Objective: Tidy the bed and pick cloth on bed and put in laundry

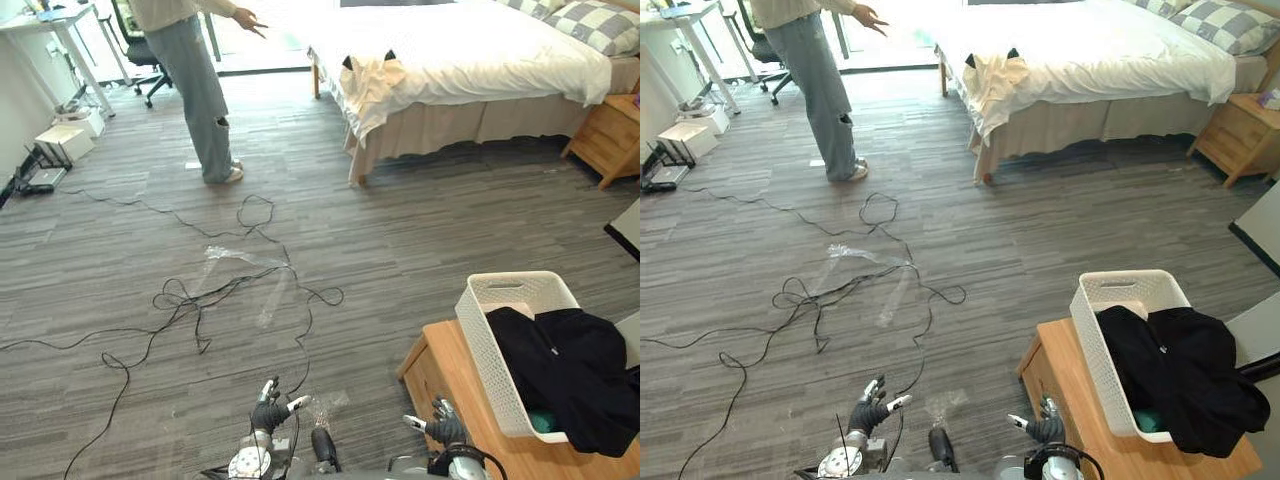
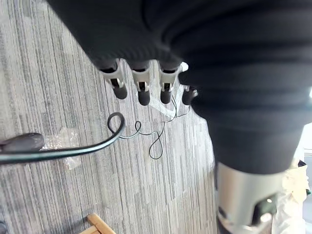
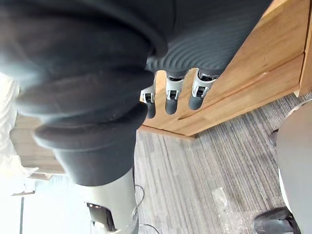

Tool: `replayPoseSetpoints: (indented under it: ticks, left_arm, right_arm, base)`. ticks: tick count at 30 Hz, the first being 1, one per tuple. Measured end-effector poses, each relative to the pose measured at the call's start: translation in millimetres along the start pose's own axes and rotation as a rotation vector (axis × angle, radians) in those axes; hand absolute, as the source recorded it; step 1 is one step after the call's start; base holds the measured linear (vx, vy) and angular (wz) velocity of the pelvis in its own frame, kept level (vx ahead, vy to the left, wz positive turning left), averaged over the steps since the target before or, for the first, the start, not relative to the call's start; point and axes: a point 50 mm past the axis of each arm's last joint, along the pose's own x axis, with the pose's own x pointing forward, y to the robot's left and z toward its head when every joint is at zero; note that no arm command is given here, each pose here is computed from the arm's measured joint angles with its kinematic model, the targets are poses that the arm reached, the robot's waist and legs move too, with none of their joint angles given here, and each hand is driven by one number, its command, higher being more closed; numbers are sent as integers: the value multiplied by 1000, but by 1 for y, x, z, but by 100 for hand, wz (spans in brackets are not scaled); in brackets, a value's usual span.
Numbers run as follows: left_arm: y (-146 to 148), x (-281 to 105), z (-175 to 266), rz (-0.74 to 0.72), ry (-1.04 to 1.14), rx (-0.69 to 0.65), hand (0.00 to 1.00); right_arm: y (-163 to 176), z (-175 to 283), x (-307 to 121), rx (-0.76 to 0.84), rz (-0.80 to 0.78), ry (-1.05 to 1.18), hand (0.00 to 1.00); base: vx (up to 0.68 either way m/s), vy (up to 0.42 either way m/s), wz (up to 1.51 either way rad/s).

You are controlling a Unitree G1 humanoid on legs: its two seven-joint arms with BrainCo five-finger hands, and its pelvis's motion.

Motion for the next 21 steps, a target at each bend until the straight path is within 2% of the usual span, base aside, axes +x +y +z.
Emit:
replayPoseSetpoints:
  ticks: [2,7,11,15,19,21]
  left_arm:
    - [-2,1,1,-2,-3,-6,0]
    - [7,1,1,42,1,-42,0]
    - [-2,2,9,29,-29,-102,0]
    - [3,0,16,32,-64,-109,0]
    - [3,-2,20,37,-87,-125,0]
    - [6,-2,20,69,-86,-164,0]
  right_arm:
    - [-2,4,2,-5,-2,-13,0]
    - [25,19,3,-33,92,-73,0]
    - [12,25,5,-72,71,-107,0]
    - [17,47,11,-59,79,-176,0]
    - [18,73,20,-94,90,-248,0]
    - [22,69,20,-105,107,-231,0]
  base:
    - [19,95,30]
    - [52,46,-34]
    - [151,-88,19]
    - [114,-55,13]
    - [300,131,-49]
    - [500,167,-60]
